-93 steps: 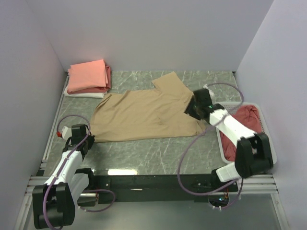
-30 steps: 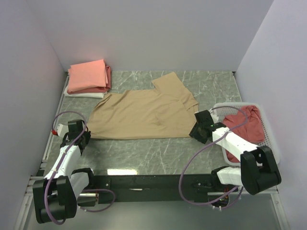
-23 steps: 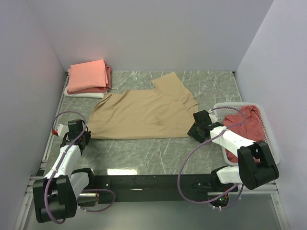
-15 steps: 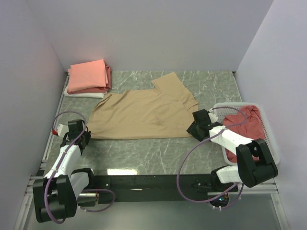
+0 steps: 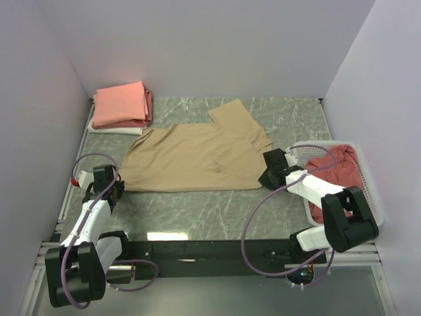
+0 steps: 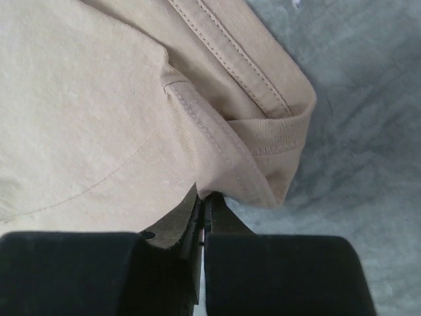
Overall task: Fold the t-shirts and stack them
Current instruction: Fold the tshirt
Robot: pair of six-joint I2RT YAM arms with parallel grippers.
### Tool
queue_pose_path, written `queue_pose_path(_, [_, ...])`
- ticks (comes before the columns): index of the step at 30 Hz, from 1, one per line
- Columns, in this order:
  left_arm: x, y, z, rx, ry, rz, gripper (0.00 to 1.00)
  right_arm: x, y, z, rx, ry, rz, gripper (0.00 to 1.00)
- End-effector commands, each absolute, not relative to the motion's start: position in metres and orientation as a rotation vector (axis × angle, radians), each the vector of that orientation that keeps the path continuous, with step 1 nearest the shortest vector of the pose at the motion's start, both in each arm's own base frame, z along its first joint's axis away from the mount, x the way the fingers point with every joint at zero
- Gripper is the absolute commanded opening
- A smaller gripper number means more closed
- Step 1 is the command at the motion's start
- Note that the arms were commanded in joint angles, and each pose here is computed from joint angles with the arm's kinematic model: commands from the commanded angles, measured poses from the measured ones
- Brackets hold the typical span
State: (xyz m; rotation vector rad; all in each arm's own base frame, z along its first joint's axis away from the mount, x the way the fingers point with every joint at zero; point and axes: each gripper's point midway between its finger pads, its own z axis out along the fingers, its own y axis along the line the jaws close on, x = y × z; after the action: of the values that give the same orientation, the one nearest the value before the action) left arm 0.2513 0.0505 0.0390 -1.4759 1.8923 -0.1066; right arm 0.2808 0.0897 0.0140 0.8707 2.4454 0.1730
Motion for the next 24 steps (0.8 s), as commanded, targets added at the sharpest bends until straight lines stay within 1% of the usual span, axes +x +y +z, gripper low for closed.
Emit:
queue_pose_path(1, [0.257,0.056,0.061,-1.442,1.850,-0.105,0.00,0.274,0.077,0.040,0.830,2.414,0.126,0.00])
queue_pose_path(7, [0.245,0.044,0.070,-1.426,1.865,-0.177,0.00,0.241,0.061,0.087,0.793,2.339,0.200,0.00])
queue_pose_path(10, [0.239,0.038,0.070,-1.421,1.878,-0.209,0.00,0.226,0.060,0.101,0.785,2.307,0.258,0.00])
queue_pose_path(16, [0.231,0.025,0.072,-1.442,1.892,-0.283,0.00,0.201,0.060,0.105,0.788,2.312,0.316,0.00])
queue_pose_path(21, [0.228,0.023,0.080,-1.459,1.884,-0.303,0.01,0.195,0.068,0.115,0.787,2.310,0.394,0.01])
queue_pose_path(22, [0.228,0.022,0.081,-1.464,1.884,-0.304,0.02,0.194,0.069,0.114,0.785,2.319,0.401,0.01])
queue_pose_path(23, [0.224,0.023,0.077,-1.497,1.895,-0.288,0.07,0.193,0.071,0.115,0.780,2.324,0.407,0.07])
queue_pose_path(24, [0.223,0.023,0.077,-1.505,1.898,-0.283,0.22,0.193,0.071,0.116,0.779,2.324,0.409,0.13])
